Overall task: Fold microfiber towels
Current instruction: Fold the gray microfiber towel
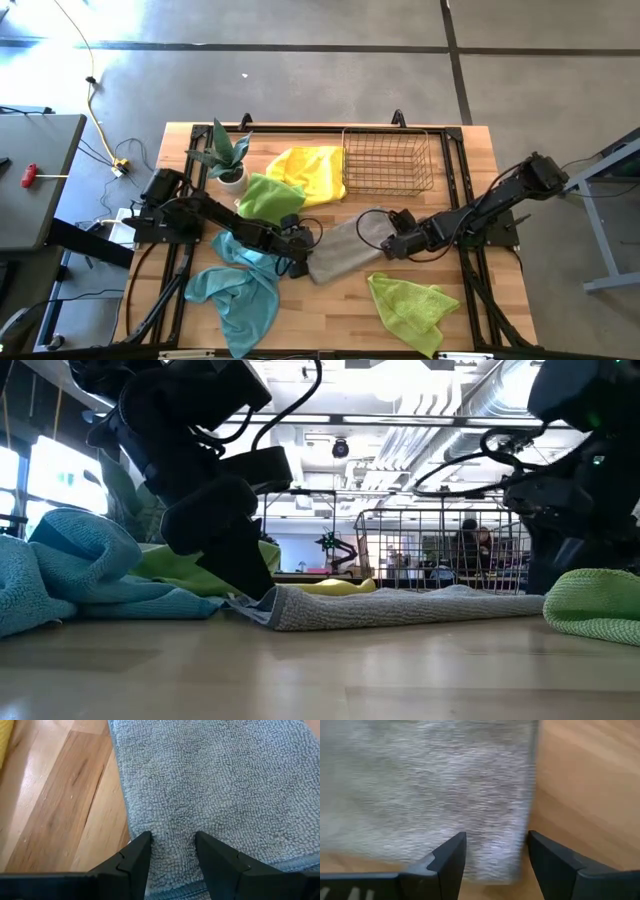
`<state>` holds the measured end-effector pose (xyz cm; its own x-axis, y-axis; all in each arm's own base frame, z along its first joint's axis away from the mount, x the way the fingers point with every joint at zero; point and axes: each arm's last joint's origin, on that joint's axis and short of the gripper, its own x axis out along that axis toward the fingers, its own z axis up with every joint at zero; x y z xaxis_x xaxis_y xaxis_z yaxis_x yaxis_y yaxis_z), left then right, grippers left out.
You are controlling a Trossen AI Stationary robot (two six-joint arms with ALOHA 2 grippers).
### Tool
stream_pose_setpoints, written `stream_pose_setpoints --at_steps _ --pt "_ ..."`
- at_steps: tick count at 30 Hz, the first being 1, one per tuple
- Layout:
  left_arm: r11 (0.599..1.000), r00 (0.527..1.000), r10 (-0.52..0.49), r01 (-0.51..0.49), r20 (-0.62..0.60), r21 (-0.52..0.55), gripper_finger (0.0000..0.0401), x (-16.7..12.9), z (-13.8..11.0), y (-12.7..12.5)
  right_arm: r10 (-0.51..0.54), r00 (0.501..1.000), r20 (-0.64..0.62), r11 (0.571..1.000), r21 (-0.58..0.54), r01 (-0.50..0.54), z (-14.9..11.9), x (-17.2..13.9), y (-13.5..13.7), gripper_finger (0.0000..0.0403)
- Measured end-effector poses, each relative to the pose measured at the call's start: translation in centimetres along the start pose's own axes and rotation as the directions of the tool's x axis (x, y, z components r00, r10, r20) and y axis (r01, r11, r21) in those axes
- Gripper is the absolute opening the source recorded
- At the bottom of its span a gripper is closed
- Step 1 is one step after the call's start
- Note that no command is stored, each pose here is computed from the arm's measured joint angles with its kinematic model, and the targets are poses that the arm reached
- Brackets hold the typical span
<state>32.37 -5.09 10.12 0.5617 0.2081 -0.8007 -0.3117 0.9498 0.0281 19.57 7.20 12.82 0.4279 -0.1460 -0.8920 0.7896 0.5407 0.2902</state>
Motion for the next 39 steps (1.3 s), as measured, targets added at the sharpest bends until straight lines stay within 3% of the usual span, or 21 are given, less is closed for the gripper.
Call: stream_pose_setpoints --at_steps 3,8,20,25,33,36,39 --pt "1.000 1.000 0.000 0.000 0.000 0.001 0.0149 0.0 0.0 0.0 0.084 0.996 -0.039 0.996 0.020 -0.083 0.0 -0.1 0.8 0.0179" --pt "1.000 1.000 -0.001 0.001 0.004 0.000 0.0149 0.0 0.0 0.0 0.113 0.992 -0.053 0.994 0.019 -0.112 0.0 -0.1 1.1 0.0141" --pt "1.000 0.999 -0.029 0.029 0.019 -0.005 0.0149 -0.8 0.5 0.1 0.087 0.993 -0.078 0.994 -0.063 -0.092 -0.1 0.0 0.8 0.0007" --pt "0.997 0.993 -0.080 0.081 0.083 -0.009 0.0149 -2.7 1.7 -0.3 0.012 0.995 -0.099 0.996 -0.090 -0.021 -0.2 -0.2 0.3 0.0004" --pt "0.996 0.989 -0.093 0.090 0.114 0.028 0.0149 -3.7 1.9 -1.0 -0.262 0.959 -0.111 0.955 -0.172 0.241 1.1 -3.4 0.8 0.0001" --pt "0.995 0.989 -0.093 0.090 0.114 0.032 0.0149 -3.7 1.8 -1.1 -0.288 0.952 -0.105 0.947 -0.180 0.266 1.8 -4.8 1.8 0.0001" --pt "0.995 0.989 -0.092 0.089 0.115 0.032 0.0149 -3.7 1.8 -1.1 -0.242 0.964 -0.113 0.961 -0.169 0.221 2.3 -5.8 3.1 0.0001"
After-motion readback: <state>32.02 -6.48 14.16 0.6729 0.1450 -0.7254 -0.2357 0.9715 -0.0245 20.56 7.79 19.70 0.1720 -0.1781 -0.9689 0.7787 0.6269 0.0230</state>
